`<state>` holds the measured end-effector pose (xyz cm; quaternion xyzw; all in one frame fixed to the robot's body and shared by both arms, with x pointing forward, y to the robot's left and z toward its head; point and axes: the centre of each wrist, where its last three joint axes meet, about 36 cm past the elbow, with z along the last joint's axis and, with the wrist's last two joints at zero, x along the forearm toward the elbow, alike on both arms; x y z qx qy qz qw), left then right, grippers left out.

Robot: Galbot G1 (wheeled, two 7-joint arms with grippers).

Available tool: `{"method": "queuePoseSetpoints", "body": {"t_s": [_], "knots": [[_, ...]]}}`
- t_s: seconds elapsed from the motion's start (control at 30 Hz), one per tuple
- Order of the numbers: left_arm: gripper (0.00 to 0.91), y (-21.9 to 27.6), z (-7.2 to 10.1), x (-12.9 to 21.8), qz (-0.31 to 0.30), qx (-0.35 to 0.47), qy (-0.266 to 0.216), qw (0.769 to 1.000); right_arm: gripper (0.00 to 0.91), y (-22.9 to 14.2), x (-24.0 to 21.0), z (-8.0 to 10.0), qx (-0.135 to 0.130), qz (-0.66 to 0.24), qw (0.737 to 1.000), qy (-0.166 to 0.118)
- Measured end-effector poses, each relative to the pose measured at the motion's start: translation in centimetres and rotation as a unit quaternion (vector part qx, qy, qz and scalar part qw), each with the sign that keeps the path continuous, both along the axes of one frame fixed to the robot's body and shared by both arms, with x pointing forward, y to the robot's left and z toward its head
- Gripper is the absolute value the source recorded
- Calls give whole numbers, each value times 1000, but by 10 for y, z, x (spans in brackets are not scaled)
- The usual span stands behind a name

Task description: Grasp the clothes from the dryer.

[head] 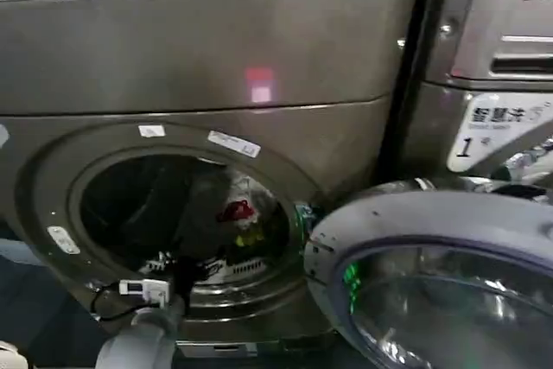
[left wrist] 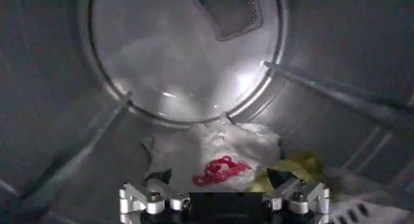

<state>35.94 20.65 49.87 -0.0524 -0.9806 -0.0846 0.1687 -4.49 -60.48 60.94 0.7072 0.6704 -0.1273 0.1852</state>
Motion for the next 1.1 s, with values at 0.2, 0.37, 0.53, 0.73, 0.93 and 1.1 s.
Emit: {"method": "queuePoseSetpoints", "body": {"t_s": [0.2, 0.37, 0.53, 0.73, 0.93, 1.1], "knots": [[907, 0, -1, 1, 1, -1, 2, 1000, 907, -1, 0, -1, 6, -1, 1000, 5], [907, 0, -2, 1, 1, 1, 3, 1000, 907, 0, 2, -1, 13, -6, 1000, 11], [907, 1, -2, 4, 9, 4, 2, 1000, 907, -1, -1, -1, 18, -11, 1000, 15], [907, 2, -3, 15, 10, 3, 0, 1000, 907, -3, -4, -3, 23, -15, 999, 17], [907, 13, 3, 32, -30, 52, 3, 998, 907, -3, -2, -4, 27, -13, 999, 19], [907, 23, 14, 52, -106, 143, 48, 983, 907, -3, 2, -3, 25, -7, 999, 20]]}}
